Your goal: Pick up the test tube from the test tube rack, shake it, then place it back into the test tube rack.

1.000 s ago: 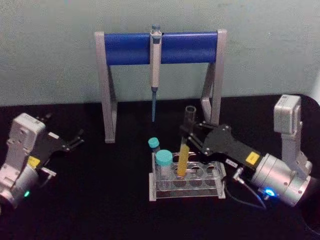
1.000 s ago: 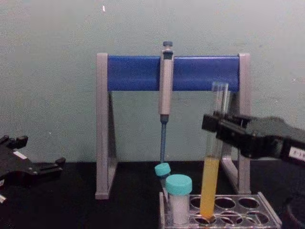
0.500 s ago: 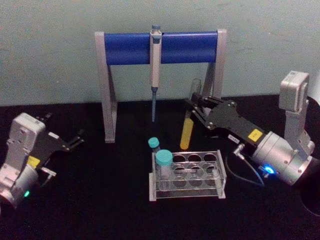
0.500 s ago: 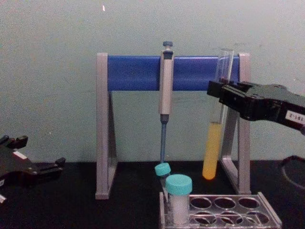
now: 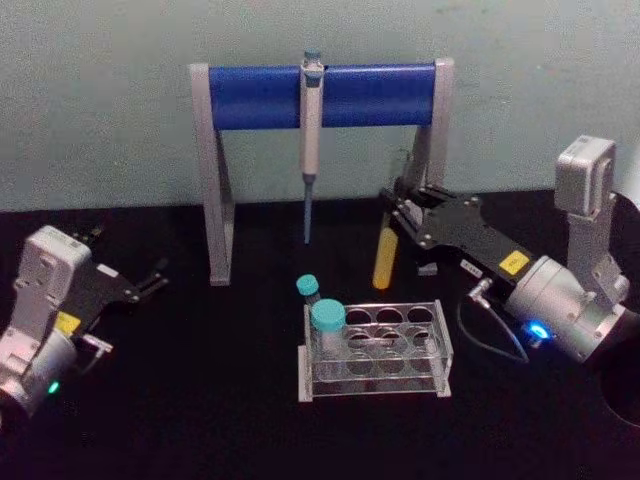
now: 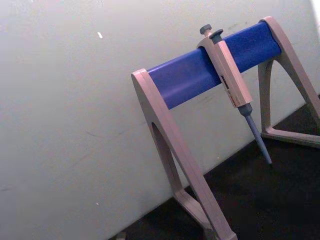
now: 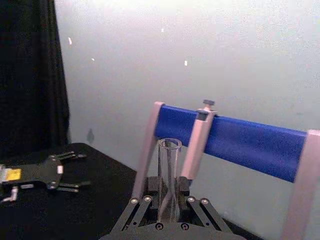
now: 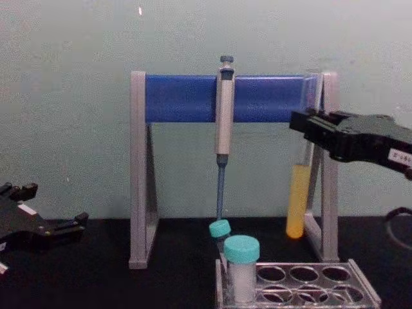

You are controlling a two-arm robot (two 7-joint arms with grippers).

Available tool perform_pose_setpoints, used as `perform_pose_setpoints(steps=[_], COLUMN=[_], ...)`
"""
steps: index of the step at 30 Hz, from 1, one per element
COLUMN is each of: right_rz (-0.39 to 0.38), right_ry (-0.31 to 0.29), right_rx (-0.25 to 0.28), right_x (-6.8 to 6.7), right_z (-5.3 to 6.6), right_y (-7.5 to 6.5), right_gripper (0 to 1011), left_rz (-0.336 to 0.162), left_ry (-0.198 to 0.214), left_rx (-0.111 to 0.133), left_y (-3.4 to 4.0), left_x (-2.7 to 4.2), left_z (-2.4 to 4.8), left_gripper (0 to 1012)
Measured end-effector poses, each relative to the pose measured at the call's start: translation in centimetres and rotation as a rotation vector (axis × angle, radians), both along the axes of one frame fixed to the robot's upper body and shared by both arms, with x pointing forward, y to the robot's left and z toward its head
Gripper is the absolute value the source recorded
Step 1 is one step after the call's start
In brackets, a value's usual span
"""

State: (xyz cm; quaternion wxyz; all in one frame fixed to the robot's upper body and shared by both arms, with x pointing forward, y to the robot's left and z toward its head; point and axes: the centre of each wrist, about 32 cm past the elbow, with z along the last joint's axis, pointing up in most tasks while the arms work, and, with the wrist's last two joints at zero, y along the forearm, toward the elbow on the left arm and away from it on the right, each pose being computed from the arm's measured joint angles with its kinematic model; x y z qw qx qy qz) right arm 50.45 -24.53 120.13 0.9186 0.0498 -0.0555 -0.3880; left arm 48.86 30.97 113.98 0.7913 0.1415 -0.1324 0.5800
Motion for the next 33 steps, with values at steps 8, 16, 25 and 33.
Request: perform_pose_setpoints(steps=[8,16,25,33], right_rz=[-0.062,-0.045,0.077,0.111], right_ry=[0.004,0.041,0.089,0.069], right_rx=[-0.048,-0.075,-0.009,0.039], right_x=[-1.2,-3.1,-3.3,-1.6], right_z=[0.3,0.5,0.3,-0.2], right_y=[-1.4,-2.4,-1.7,-0.3], right_gripper=[232,232,232,232], left_rz=[0.0,0.0,0.0,0.0], left_ry=[0.0,0.0,0.0,0.0], left_rx=[0.0,0.0,0.0,0.0], left_y=[0.0,0.0,0.0,0.0], left_x=[0.0,0.0,0.0,0.0], left_z=[0.0,0.0,0.0,0.0], left_gripper=[1001,1001,1001,1001])
